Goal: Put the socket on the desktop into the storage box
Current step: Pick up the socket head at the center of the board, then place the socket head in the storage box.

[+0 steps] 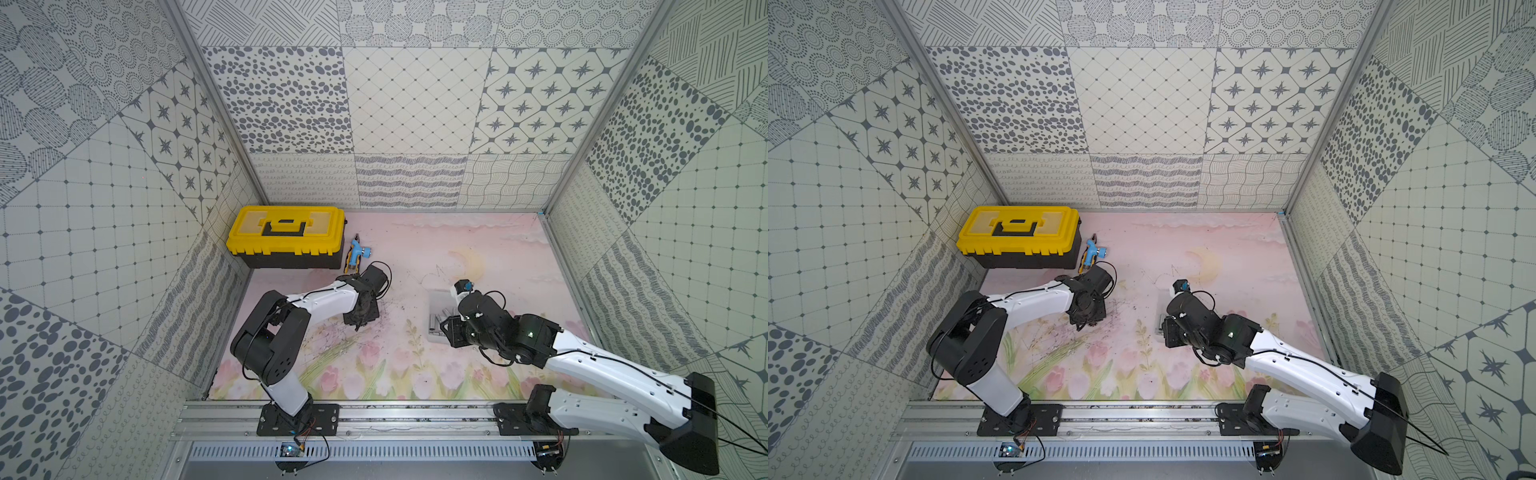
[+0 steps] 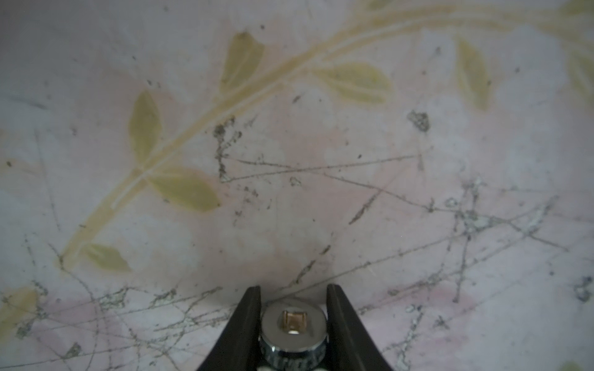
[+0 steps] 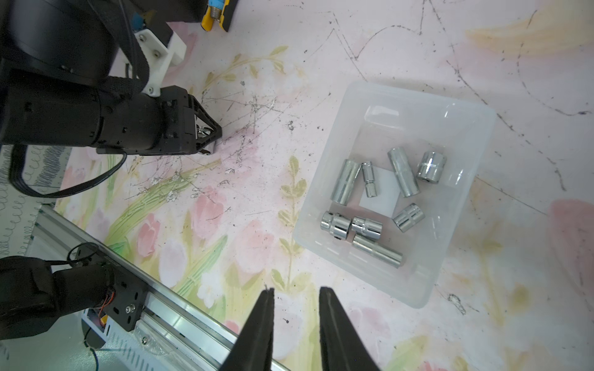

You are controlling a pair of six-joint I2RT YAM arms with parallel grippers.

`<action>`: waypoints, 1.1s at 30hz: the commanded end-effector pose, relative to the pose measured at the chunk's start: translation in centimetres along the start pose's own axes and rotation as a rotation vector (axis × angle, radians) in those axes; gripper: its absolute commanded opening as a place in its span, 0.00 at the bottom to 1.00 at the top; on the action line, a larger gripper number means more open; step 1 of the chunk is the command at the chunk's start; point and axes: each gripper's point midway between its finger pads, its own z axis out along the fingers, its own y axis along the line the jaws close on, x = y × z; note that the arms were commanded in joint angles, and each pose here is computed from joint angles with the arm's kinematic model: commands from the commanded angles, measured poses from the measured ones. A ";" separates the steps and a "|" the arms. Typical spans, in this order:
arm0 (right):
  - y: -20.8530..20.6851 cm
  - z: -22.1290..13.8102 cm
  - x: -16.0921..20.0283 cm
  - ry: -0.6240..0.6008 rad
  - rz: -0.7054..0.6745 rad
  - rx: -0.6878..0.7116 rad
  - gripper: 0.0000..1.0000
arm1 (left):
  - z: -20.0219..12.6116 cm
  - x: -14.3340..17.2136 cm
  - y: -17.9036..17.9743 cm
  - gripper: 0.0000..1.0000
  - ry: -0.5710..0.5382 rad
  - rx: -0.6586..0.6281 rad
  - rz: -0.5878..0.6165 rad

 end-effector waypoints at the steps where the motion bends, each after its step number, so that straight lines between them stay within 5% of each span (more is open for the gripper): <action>1: 2.6 -0.6 -0.9 -0.046 0.032 -0.147 0.29 | -3.2 0.5 -3.0 0.00 -0.010 0.233 -0.041; 6: 5.7 -1.5 -1.6 -0.070 0.059 -0.329 0.41 | -12.8 -0.6 -9.0 0.00 -0.132 0.802 -0.128; 13: 8.3 -3.9 -3.8 -0.127 0.084 -0.525 0.58 | -23.0 1.5 -13.0 0.00 -0.169 1.286 -0.080; 19: 8.5 -5.1 -5.2 -0.168 0.090 -0.572 0.63 | -25.3 2.7 -13.1 0.00 -0.177 1.381 -0.065; 33: 9.9 -1.8 -5.0 -0.087 0.047 -0.552 0.61 | -27.1 3.5 -13.7 0.00 -0.139 1.486 -0.061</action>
